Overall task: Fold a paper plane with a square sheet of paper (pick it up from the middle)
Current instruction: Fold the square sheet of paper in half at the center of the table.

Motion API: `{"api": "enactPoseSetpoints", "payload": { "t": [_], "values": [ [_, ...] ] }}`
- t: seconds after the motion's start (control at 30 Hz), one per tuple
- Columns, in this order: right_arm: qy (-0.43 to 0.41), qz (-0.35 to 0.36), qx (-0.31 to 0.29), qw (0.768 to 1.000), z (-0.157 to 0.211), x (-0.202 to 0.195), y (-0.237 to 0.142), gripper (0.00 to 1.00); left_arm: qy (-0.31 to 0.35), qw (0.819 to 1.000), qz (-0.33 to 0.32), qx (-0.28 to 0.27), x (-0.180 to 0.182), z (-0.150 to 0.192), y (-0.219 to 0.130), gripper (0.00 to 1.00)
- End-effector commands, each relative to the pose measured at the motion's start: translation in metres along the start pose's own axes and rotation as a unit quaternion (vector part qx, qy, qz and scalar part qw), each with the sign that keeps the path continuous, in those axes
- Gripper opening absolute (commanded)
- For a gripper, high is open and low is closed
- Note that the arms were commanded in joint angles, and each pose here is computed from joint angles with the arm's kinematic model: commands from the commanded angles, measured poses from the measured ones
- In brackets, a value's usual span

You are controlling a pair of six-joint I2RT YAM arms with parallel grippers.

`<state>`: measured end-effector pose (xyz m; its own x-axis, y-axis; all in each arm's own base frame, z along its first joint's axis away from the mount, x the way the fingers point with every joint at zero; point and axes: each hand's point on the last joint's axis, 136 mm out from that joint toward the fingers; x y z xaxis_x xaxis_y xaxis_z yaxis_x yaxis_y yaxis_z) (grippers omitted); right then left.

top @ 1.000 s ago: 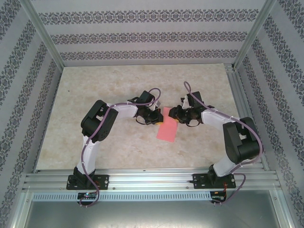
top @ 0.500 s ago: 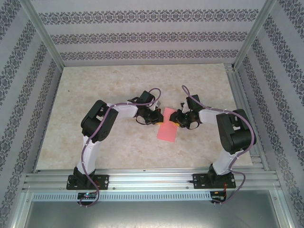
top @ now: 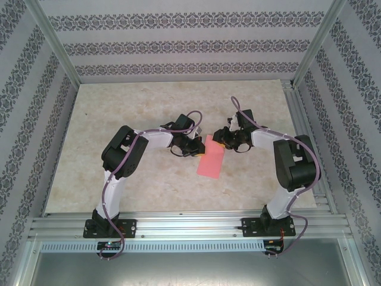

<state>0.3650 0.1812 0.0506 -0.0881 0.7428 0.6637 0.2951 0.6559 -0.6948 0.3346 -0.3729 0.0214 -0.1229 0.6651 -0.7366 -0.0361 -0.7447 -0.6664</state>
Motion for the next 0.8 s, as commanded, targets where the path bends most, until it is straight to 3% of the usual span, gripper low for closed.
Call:
{"api": "enactPoseSetpoints", "payload": {
  "t": [0.0, 0.47, 0.77],
  "values": [
    [-0.015, -0.023, 0.005, 1.0, -0.005, 0.003, 0.004, 0.34, -0.014, 0.999, -0.043, 0.026, 0.025, 0.018, 0.012, 0.04],
    [0.027, -0.016, 0.036, 0.999, 0.013, -0.039, 0.026, 0.35, -0.016, 0.998, -0.046, 0.027, 0.03, 0.022, 0.012, 0.03],
    [-0.02, -0.044, -0.028, 0.998, -0.031, 0.011, -0.02, 0.37, -0.014, 0.999, -0.045, 0.025, 0.027, 0.021, 0.011, 0.03]
  ]
}}
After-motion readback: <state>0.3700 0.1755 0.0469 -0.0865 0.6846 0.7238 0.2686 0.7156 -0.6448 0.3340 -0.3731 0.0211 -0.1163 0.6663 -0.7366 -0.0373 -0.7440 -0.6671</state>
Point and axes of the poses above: each hand's point on the last joint's axis, 136 mm out from that joint toward the fingers, its own y axis out along the fingers, its own x axis along the line the jaws close on, z = x × y, and after that the axes turned 10 degrees about -y, right-handed
